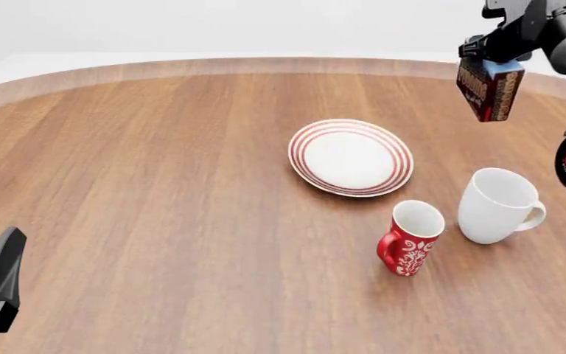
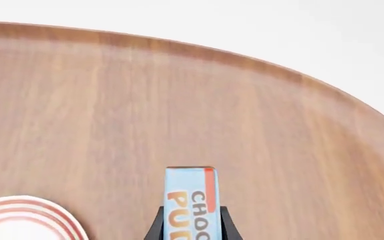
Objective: Put the chocolate pudding to the right of the plate.
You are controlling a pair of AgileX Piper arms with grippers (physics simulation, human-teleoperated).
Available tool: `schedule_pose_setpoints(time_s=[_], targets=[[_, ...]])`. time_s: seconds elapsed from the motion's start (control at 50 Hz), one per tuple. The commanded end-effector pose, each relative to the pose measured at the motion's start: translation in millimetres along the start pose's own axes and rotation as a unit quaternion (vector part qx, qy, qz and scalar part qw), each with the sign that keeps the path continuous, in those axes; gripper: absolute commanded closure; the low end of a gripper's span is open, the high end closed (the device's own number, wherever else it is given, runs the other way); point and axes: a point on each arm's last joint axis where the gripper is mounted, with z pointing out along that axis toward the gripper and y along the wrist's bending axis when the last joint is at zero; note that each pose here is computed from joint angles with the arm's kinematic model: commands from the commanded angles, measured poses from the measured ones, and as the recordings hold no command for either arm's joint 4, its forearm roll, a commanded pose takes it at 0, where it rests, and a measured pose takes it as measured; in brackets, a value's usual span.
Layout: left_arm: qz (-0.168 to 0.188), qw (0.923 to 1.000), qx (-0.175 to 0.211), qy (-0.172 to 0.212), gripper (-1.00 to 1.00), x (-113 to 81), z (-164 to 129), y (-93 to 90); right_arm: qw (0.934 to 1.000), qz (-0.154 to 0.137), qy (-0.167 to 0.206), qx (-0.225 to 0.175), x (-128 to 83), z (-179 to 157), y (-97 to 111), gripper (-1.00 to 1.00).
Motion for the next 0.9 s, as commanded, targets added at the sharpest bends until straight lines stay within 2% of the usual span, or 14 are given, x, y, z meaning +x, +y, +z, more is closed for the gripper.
schedule_pose_setpoints(time_s=[0.02,0.42,0.46,0.58,0.7,0.9], targets=[[0.0,1.0,0.0,0.0,-1.0,0.0,0.0,0.0,0.9998,0.012,0.018,-0.003,18.8,15.8,4.0,1.0],[0.0,1.0,0.0,0.0,-1.0,0.0,0.0,0.0,0.9991,0.004,0.042,0.001,39.9,26.8,-4.9,1.0],[0.0,1.0,0.0,0.0,-1.0,0.0,0.0,0.0,0.9987,-0.005,0.051,-0.005,44.8,32.3,2.2,1.0],[0.0,1.0,0.0,0.0,-1.0,0.0,0.0,0.0,0.9985,-0.005,0.054,-0.003,49.0,35.0,-1.2,1.0],[0.0,1.0,0.0,0.0,-1.0,0.0,0.0,0.0,0.9982,-0.006,0.059,-0.009,49.5,39.1,6.4,1.0],[0.0,1.0,0.0,0.0,-1.0,0.0,0.0,0.0,0.997,-0.014,0.075,-0.013,63.9,51.1,9.0,1.0]])
